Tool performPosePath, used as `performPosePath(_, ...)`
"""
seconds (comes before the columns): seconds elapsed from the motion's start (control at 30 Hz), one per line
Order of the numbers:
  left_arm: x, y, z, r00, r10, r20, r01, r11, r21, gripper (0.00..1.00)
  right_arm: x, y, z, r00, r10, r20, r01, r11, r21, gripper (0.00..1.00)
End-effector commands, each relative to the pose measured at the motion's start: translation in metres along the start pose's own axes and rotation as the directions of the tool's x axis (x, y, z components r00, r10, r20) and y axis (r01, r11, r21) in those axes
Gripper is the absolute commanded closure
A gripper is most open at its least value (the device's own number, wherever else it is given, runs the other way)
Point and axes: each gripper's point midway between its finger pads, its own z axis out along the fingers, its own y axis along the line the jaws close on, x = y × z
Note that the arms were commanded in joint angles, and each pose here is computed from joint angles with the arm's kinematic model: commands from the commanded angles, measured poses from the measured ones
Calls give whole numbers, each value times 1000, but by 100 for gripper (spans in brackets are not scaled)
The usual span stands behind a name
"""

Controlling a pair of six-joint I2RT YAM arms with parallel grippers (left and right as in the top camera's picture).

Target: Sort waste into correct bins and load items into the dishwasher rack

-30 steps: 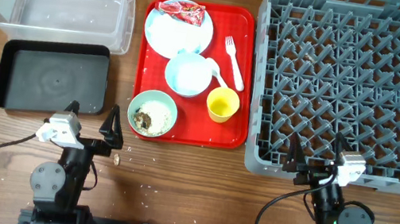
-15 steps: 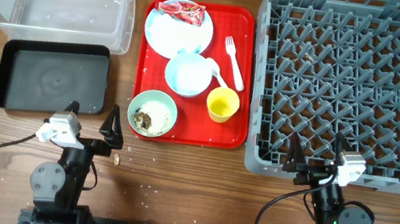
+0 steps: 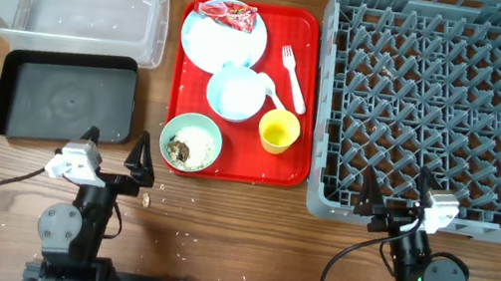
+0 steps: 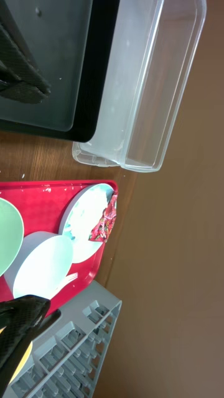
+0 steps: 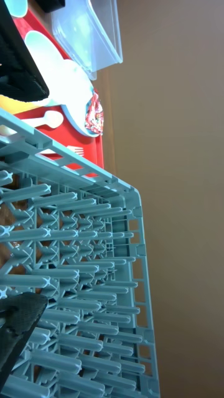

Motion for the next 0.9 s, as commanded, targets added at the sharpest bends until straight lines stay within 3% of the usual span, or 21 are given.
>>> performPosePath(0.0, 1, 2, 0, 1000, 20, 3, -20, 1000, -5, 0, -1, 3, 0, 1000, 11, -2, -11, 1000, -20, 0)
performPosePath(0.4, -43, -14, -5, 985, 47, 168, -56, 997, 45, 0, -62, 22, -12, 993, -20, 118, 30, 997, -77, 0)
performPosePath(0.6, -72, -29, -10, 981, 55, 186, -69, 995, 69, 0, -106, 29, -18, 973, -142, 180, 155, 986, -63, 0)
performPosePath(0.7, -92, -50, -7, 977, 140, 162, -162, 978, 133, 0, -127, 32, -12, 968, -184, 171, 196, 979, -55, 0)
performPosePath(0.87, -121, -69, 21, 988, 156, 20, -157, 971, 182, 0, -154, 33, 11, 977, -183, 110, 190, 980, -57, 0)
